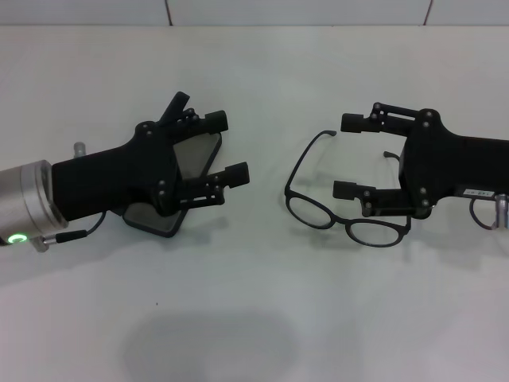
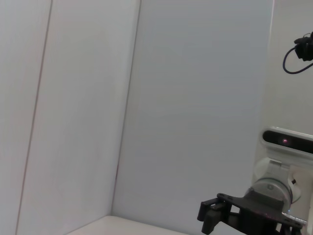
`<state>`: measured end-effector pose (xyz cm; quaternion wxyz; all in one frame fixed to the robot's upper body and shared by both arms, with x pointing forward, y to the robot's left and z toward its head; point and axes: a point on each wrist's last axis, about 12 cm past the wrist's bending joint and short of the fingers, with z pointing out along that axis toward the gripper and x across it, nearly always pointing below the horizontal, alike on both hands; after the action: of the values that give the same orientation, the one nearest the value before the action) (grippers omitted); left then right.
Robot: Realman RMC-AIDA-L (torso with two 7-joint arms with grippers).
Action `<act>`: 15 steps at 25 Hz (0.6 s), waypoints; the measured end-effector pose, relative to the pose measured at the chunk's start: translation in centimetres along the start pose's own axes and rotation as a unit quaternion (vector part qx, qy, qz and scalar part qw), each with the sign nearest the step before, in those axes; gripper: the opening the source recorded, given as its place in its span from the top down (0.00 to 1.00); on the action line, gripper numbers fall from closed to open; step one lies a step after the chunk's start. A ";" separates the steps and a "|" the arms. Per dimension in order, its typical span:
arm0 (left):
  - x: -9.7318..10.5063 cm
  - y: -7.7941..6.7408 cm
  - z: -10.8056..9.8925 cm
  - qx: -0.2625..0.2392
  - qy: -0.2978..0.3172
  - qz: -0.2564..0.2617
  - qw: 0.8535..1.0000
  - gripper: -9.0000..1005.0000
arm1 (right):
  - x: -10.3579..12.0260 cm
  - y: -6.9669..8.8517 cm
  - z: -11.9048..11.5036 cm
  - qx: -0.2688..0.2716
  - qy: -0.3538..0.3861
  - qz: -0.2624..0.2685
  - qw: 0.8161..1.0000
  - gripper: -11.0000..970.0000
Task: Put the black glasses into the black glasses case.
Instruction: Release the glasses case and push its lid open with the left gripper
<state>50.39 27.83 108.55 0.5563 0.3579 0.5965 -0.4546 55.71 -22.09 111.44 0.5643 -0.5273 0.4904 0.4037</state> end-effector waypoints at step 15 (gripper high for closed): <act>-1.0 1.8 -0.6 -0.069 -0.019 -0.050 0.996 0.15 | 0.2 0.3 -0.4 0.003 0.000 0.003 1.000 0.19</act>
<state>51.96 29.04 109.22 0.5675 0.2801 0.6330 -0.4458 55.43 -22.45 111.24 0.5642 -0.5245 0.4934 0.4039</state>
